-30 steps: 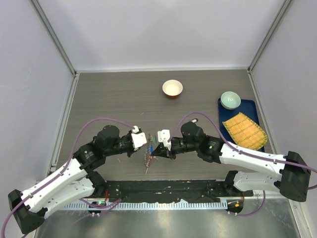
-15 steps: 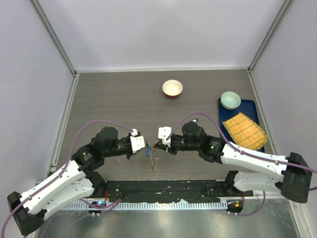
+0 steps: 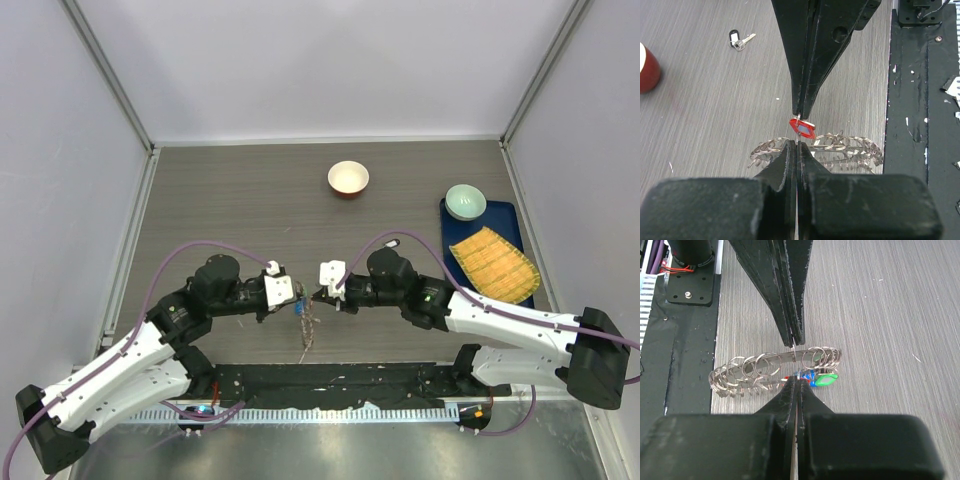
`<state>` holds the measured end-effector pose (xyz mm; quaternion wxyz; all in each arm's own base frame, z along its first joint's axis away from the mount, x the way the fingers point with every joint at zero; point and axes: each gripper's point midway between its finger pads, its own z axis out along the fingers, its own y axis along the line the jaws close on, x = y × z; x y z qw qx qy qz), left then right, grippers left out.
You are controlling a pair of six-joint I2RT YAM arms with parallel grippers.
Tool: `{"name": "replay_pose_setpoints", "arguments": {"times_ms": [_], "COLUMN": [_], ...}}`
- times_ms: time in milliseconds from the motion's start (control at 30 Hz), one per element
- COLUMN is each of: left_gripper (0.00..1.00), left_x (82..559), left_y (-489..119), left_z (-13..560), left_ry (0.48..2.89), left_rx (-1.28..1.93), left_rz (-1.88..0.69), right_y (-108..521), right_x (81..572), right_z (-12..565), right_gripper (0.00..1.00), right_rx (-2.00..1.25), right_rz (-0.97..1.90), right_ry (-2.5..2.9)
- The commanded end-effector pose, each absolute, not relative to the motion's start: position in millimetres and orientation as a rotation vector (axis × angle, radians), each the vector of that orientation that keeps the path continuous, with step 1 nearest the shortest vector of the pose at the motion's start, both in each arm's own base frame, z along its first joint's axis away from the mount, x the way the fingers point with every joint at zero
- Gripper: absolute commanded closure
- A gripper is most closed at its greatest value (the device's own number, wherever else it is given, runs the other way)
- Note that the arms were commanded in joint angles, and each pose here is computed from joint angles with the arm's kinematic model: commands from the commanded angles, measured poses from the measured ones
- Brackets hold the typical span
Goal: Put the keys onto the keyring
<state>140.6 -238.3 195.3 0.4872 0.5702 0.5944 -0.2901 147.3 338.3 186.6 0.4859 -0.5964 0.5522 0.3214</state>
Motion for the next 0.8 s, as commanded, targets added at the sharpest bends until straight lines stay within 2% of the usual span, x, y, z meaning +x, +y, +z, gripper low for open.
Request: {"name": "replay_pose_setpoints", "arguments": {"times_ms": [0, 767], "left_gripper": [1.00, 1.00], "left_x": [144.2, 144.1], "left_y": [-246.8, -247.5], "left_z": [220.0, 218.9], "left_ry": [1.339, 1.346], "left_rx": [1.357, 1.362], "left_rz": [-0.718, -0.725], "right_y": [347.7, 348.2], "right_x": [145.8, 142.2], "right_z": [212.4, 219.0], "right_gripper": [0.99, 0.99], "right_rx": [-1.426, -1.417], "right_rz": [0.810, 0.832], "right_ry": [1.237, 1.210]}}
